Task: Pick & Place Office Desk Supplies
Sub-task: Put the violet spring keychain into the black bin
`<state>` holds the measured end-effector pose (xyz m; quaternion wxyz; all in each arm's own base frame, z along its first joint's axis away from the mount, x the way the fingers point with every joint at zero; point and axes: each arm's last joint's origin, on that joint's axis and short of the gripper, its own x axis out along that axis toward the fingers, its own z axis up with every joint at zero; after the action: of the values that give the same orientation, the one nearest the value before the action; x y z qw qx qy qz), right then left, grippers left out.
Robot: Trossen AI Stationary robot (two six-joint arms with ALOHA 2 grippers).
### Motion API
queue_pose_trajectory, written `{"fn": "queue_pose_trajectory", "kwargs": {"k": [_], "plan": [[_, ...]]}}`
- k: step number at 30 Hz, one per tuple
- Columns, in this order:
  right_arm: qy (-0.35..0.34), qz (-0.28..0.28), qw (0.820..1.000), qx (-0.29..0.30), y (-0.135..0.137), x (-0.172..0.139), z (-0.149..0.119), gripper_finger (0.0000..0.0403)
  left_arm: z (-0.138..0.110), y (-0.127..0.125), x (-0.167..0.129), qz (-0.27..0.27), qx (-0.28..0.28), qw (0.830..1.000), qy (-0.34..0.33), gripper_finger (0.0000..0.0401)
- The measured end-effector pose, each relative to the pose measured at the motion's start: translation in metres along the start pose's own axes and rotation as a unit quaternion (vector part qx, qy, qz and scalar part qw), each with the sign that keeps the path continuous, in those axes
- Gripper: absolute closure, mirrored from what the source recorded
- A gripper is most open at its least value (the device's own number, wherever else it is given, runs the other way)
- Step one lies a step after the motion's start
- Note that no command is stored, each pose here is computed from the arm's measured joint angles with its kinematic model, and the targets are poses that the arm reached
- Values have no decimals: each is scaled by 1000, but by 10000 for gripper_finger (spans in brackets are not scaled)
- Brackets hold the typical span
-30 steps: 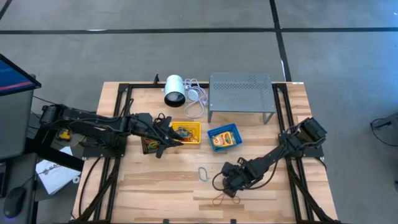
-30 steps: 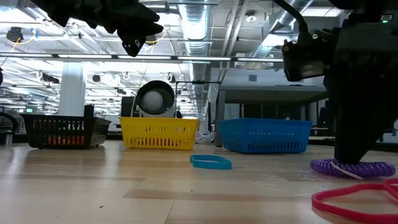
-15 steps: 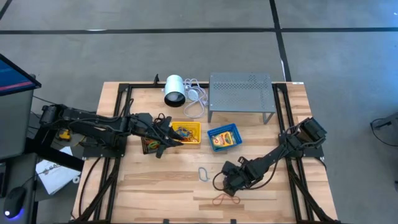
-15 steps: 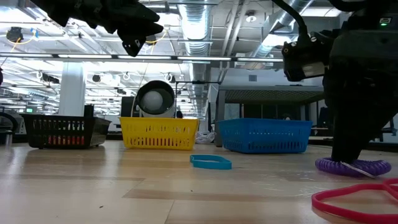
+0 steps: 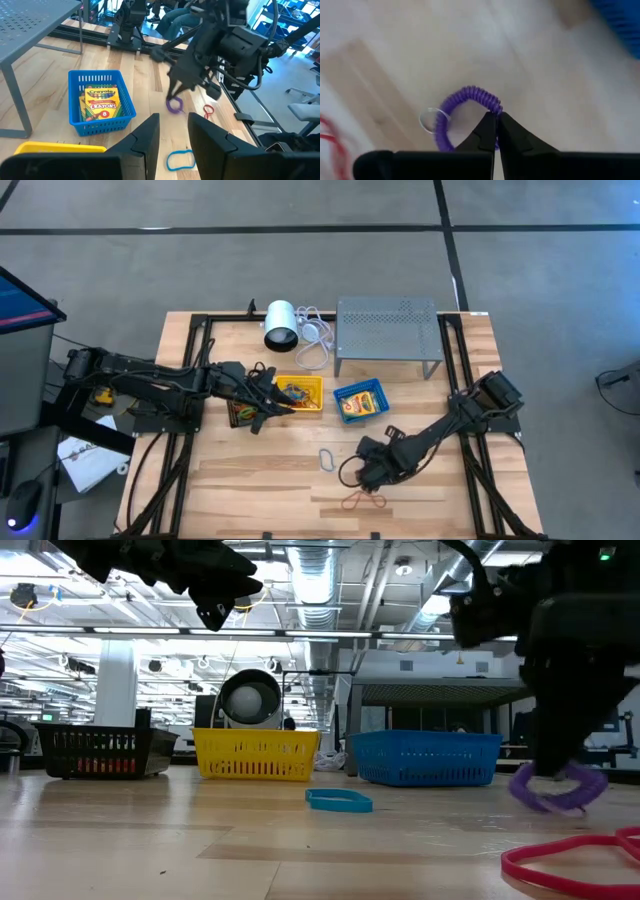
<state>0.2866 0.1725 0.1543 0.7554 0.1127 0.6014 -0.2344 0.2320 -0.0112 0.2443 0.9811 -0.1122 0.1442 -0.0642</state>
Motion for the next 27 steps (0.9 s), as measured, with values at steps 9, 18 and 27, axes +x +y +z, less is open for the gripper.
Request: {"fn": "queue_pose_trajectory", "kwargs": {"k": [9, 18, 27], "plan": [[-56, -67, 995, -39, 2, -56, 23, 403, 7, 2, 0, 46, -12, 998, -46, 302], [-156, -103, 978, -94, 0, -111, 52, 403, 9, 3, 2, 51, -12, 997, -61, 302], [-208, -135, 959, -134, -17, -134, 94, 403, 0, 11, 35, 10, -21, 996, -82, 300]]}}
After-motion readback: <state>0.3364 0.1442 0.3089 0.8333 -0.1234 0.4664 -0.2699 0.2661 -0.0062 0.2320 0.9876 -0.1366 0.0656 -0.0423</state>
